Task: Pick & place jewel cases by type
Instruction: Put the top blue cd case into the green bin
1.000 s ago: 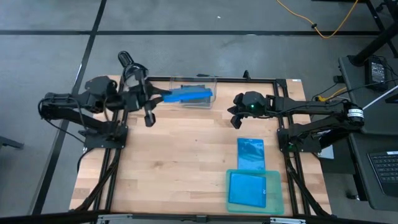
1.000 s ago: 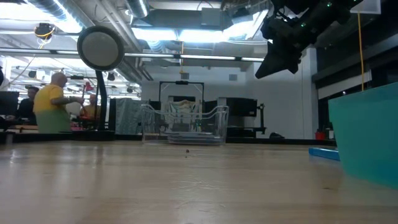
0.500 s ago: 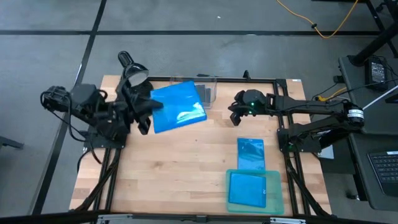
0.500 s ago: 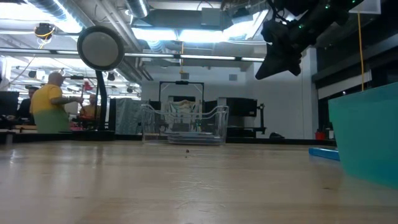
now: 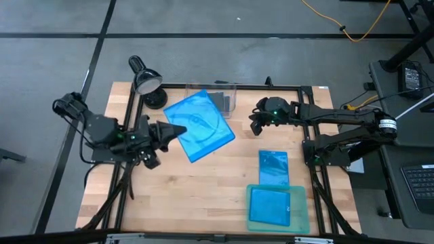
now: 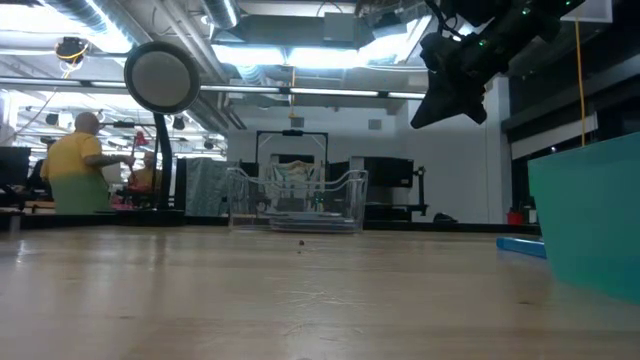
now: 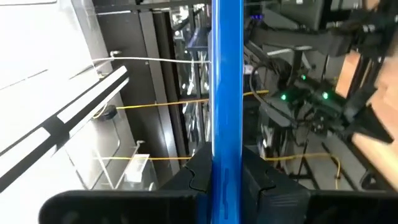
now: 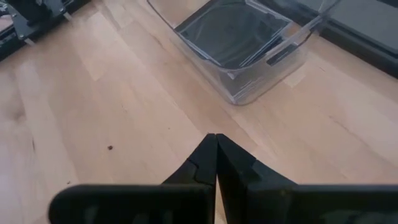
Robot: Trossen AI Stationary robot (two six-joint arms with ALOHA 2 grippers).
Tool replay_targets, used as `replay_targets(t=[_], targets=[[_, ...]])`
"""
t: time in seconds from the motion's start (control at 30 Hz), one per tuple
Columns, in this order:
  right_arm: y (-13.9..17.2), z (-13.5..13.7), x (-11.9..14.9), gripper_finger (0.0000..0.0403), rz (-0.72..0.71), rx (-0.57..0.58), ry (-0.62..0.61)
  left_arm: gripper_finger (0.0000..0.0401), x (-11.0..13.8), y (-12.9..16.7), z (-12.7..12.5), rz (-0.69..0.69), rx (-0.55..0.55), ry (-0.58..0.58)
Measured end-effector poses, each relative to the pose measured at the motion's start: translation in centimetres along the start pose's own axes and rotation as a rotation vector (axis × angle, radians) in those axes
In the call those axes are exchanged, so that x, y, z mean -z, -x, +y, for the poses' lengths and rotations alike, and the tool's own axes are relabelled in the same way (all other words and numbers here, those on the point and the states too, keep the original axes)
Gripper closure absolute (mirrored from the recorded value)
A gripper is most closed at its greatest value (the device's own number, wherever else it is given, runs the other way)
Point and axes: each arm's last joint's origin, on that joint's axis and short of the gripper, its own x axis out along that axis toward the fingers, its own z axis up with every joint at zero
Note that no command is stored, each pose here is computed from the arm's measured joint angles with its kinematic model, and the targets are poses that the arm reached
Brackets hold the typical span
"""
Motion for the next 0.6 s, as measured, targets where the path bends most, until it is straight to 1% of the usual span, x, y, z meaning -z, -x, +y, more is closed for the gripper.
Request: replay_targets(t=[0.1,0.13,0.2,0.27,0.33,0.47,0.6], targets=[[0.0,0.0,0.0,0.0391,-0.006,0.012,0.0,0.0377,0.0,0.3,0.2,-0.01,-0.005,0.054],[0.0,0.0,0.0,0.0391,-0.006,0.013,0.0,0.0377,0.1,0.4,0.3,-0.018,-0.009,0.091],[0.0,-0.1,0.0,0.0391,-0.01,0.02,0.0,0.0377,0.3,0.6,0.5,-0.043,-0.016,0.203],[0.0,-0.1,0.0,0.0391,-0.012,0.027,0.0,0.0377,0.4,0.8,0.7,-0.078,-0.018,0.358],[0.0,-0.1,0.0,0.0391,-0.012,0.027,0.0,0.0377,0.7,0.8,0.9,-0.096,-0.016,0.547],[0.0,-0.1,0.0,0.0391,-0.012,0.027,0.0,0.0377,1.9,0.8,1.0,-0.064,-0.013,0.936],[0.0,-0.1,0.0,0.0391,-0.012,0.027,0.0,0.0377,3.1,0.8,1.0,-0.047,0.005,1.251]])
